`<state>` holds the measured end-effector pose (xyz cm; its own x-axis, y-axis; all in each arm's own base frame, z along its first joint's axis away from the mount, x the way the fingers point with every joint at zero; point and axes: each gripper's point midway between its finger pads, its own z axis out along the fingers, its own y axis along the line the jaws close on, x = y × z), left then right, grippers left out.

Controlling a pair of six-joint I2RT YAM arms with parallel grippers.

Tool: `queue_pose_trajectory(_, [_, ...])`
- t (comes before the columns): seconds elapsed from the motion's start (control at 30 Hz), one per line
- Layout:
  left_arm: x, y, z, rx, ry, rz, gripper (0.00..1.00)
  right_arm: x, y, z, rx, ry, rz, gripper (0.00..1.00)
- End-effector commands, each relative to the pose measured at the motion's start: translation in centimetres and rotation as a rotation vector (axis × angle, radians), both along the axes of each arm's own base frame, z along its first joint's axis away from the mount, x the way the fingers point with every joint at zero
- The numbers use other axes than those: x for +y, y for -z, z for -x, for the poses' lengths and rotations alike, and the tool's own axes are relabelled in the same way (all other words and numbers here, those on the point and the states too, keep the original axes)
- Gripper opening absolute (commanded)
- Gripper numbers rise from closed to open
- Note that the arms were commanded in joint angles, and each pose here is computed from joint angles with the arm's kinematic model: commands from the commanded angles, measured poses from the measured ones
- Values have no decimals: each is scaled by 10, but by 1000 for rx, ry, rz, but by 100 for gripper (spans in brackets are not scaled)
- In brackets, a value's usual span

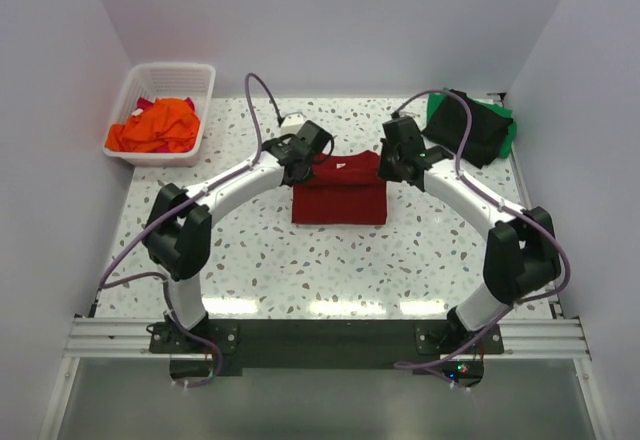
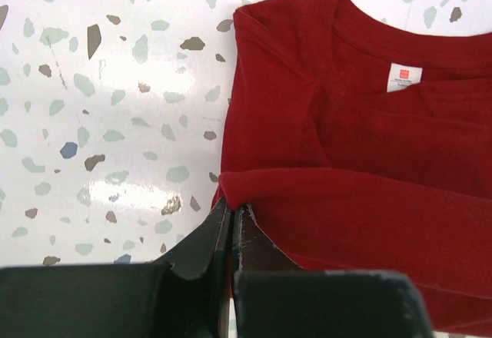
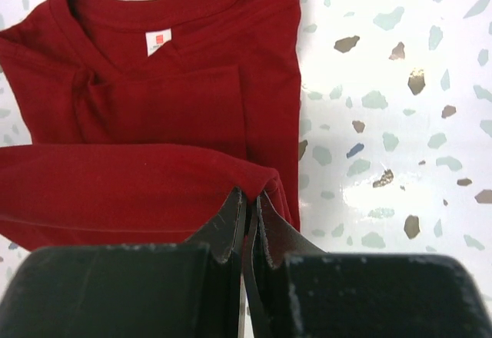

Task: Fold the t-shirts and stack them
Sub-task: Fold the tshirt

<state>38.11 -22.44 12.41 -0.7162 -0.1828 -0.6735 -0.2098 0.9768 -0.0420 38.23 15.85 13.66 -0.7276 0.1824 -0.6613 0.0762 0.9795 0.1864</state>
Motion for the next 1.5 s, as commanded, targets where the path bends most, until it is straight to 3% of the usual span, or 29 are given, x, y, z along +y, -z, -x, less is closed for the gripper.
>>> queue_pose_trajectory(0.0, [1,-9,-32,-58,-15,-2,0,1,-23,-37,-111,16,-6,0])
queue_pose_trajectory(0.57, [6,5,-97,-82,-2,-74,0,2,17,-92,-60,37,24,0])
queue_pose_trajectory(1.03, [8,28,-123,-86,9,-86,0,3,25,-129,-55,49,41,2])
queue_pose_trajectory(1.1, [10,26,-128,-110,12,-109,15,2,27,-130,-49,52,41,18])
queue_pose_trajectory(1.13, [12,26,-131,-130,6,-116,25,1,26,-131,-52,56,40,22])
queue_pose_trajectory(1.23, [20,16,-136,-188,-10,-152,38,0,21,-133,-70,65,37,29])
queue_pose_trajectory(1.47, [25,-22,-142,-312,-32,-136,42,3,10,-142,-105,60,12,30])
